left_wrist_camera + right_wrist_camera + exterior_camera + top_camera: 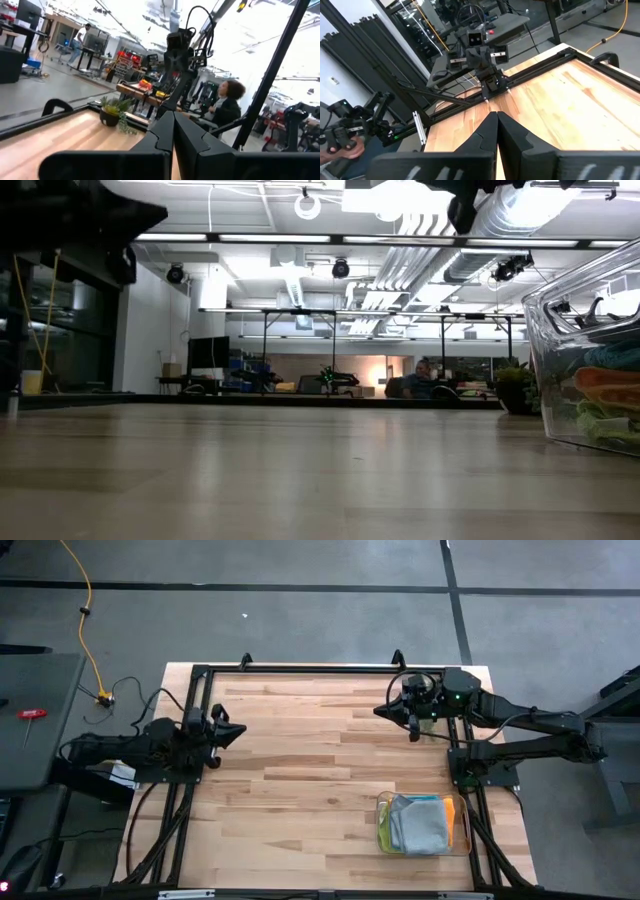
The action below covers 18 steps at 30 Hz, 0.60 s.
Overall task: Fold microfiber towels
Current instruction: Return to Home Position
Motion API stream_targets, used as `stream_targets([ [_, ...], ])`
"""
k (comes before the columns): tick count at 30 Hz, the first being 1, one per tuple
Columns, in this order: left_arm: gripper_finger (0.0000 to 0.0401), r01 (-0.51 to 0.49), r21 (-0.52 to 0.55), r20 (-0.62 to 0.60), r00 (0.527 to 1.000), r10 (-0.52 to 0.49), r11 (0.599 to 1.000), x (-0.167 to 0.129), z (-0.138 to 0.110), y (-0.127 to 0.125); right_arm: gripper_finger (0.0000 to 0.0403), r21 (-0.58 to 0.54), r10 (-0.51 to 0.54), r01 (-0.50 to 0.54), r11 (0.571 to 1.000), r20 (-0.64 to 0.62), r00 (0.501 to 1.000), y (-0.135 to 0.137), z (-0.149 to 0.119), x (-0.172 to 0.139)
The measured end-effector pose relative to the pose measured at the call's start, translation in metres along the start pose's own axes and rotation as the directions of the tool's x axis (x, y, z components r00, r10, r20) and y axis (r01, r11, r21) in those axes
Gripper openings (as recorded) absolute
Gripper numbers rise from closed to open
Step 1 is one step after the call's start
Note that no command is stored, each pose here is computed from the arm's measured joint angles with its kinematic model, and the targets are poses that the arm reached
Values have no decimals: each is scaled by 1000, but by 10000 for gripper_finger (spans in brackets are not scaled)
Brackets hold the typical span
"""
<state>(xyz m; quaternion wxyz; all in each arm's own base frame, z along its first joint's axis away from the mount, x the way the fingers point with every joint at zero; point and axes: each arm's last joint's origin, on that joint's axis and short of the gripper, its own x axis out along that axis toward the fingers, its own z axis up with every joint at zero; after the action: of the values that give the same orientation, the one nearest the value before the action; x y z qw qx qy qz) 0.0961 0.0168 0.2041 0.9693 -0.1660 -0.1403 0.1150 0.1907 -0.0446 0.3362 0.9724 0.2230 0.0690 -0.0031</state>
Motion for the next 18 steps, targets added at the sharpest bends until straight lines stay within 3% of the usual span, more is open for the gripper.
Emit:
stream_targets([
  [9, 0, -76, 8, -72, 995, 76, 997, -6, -21, 10, 0, 5, -7, 7, 1000, -15, 1000, -1, -2, 0],
  [12, 0, -102, 24, -156, 982, 105, 994, -8, -29, 13, 0, 6, -7, 7, 1000, -15, 1000, -1, -2, 0],
  [18, 0, -42, 23, -271, 962, 47, 999, -6, -37, 13, 0, 15, -6, 6, 1000, -21, 1000, -1, -2, 0],
])
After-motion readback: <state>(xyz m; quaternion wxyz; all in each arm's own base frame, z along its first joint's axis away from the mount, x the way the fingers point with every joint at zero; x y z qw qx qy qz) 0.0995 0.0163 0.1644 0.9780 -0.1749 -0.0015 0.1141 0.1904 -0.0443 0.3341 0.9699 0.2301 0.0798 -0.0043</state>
